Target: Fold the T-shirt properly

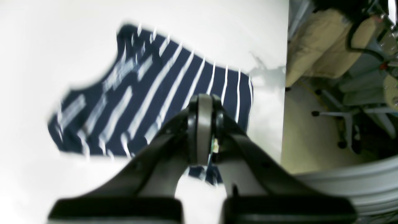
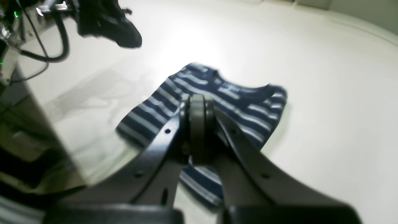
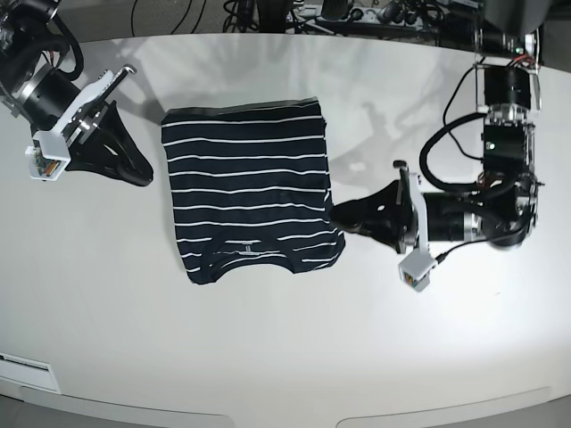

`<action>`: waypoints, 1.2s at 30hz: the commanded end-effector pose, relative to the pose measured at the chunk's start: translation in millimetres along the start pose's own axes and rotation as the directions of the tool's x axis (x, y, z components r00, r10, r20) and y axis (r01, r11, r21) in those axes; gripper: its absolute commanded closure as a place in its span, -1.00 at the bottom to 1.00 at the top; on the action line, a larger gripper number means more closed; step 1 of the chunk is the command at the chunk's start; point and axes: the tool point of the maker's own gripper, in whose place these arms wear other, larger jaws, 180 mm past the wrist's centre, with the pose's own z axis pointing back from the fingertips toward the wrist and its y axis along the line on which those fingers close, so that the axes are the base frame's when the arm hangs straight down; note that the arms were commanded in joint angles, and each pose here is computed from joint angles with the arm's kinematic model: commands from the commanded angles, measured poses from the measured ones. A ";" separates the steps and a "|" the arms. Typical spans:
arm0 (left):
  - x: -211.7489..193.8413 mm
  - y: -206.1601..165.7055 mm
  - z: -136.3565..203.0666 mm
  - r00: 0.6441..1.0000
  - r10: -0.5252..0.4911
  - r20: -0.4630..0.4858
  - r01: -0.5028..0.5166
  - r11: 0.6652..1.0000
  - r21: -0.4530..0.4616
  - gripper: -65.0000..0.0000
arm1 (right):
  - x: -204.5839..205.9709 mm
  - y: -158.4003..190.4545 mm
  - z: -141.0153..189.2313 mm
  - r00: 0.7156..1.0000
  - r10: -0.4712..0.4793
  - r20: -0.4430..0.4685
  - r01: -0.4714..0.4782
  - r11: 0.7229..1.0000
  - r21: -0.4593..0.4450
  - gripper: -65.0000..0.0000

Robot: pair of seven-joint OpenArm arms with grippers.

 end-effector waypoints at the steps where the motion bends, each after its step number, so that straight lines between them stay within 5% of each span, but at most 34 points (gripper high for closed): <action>1: 6.5 -8.1 8.9 0.999 -0.036 0.026 0.036 0.999 0.003 1.00 | 8.5 3.7 6.8 1.000 0.004 0.025 -0.005 1.000 0.015 1.00; 7: -41.7 -61.9 31.2 0.996 -0.062 -0.069 0.064 0.997 0.032 1.00 | -14.1 -0.7 41.4 0.994 -0.075 -0.083 0.072 0.997 -0.041 1.00; 16: -93.1 -147.9 58.4 0.984 0.018 -0.180 -0.004 0.997 0.078 1.00 | -71.5 5.2 92.6 0.915 -0.185 -0.359 0.133 0.977 -0.164 1.00; 23: -149.6 -183.7 88.1 0.903 0.321 -0.286 -0.283 0.944 0.168 1.00 | -113.7 43.7 129.9 0.774 -0.294 -0.561 0.235 0.956 -0.176 1.00; 29: -185.6 -241.0 104.0 0.778 0.489 -0.393 -0.470 0.869 0.150 1.00 | -145.6 84.0 176.6 0.573 -0.390 -0.721 0.348 0.912 -0.217 1.00; 33: -195.9 -265.6 98.3 0.744 0.557 -0.368 -0.536 0.827 0.170 1.00 | -162.6 96.3 191.2 0.500 -0.487 -0.716 0.450 0.852 -0.266 1.00; 36: -243.1 -263.7 93.0 0.656 0.672 -0.344 -0.622 0.739 0.259 1.00 | -198.5 97.6 196.1 0.448 -0.580 -0.680 0.506 0.792 -0.343 1.00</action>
